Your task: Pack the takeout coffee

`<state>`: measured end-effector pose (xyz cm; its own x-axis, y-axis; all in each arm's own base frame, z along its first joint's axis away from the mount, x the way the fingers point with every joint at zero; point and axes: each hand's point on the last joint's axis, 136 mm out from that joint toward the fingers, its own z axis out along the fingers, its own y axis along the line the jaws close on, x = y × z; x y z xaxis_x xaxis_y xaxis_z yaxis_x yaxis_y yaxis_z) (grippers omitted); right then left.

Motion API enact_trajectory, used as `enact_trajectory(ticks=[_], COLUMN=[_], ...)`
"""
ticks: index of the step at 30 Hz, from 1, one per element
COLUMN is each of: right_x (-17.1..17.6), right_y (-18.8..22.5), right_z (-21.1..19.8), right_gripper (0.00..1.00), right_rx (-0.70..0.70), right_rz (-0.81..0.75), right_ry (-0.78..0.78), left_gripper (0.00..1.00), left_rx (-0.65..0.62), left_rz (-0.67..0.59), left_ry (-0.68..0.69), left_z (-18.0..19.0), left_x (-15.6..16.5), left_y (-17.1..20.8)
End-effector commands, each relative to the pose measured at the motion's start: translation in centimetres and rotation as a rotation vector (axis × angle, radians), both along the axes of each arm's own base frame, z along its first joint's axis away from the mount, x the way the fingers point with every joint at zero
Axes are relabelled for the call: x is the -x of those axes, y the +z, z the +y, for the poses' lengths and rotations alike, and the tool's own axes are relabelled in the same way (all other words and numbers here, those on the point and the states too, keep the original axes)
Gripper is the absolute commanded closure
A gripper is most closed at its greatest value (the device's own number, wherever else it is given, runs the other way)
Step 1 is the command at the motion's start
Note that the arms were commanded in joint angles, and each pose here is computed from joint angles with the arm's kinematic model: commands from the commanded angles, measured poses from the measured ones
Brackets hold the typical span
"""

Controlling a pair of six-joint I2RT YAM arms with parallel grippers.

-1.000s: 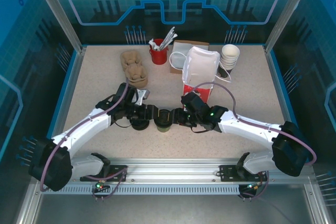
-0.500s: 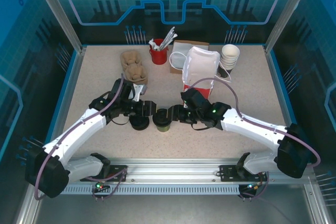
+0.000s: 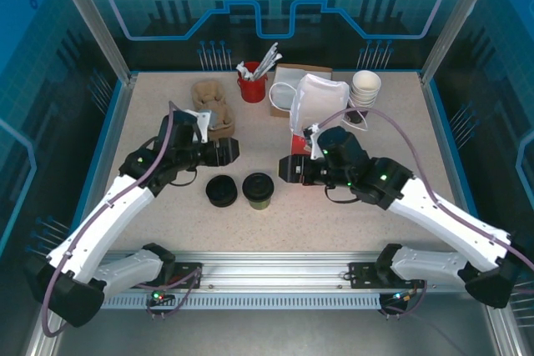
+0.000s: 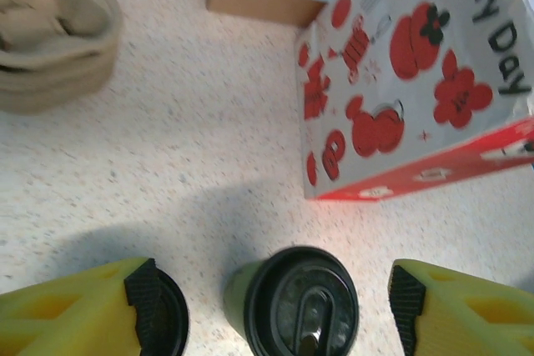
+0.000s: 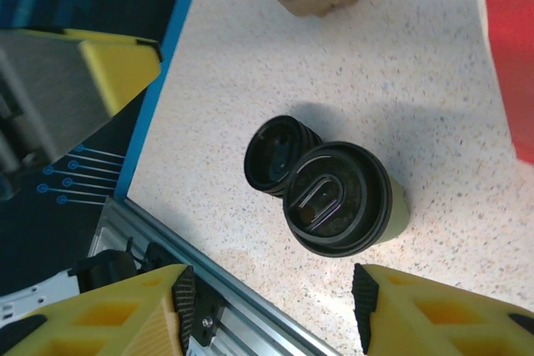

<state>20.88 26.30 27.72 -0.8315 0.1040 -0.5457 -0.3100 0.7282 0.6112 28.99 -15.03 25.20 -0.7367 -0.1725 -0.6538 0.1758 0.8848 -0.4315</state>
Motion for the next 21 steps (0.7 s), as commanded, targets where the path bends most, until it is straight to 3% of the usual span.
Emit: enact_trajectory(ticks=[1,10,21], right_x=[0.3,-1.4,-4.3], right_y=[2.1,6.1,5.3], right_z=[-2.8,-9.2,-11.8], right_gripper=[0.45,0.45,0.46], right_rx=[0.039,-0.050,-0.171], right_rz=[-0.070,-0.170,-0.098], right_ry=[0.004,-0.062,-0.066], left_gripper=[0.23,0.26,0.42], left_rx=[-0.019,0.071,0.155], left_rz=[-0.020,0.062,0.224], left_ry=[0.184,0.417,0.429], left_z=[3.4,9.0,10.7], left_x=[-2.2,-9.2,-16.4], left_y=[1.3,-1.2,-7.2])
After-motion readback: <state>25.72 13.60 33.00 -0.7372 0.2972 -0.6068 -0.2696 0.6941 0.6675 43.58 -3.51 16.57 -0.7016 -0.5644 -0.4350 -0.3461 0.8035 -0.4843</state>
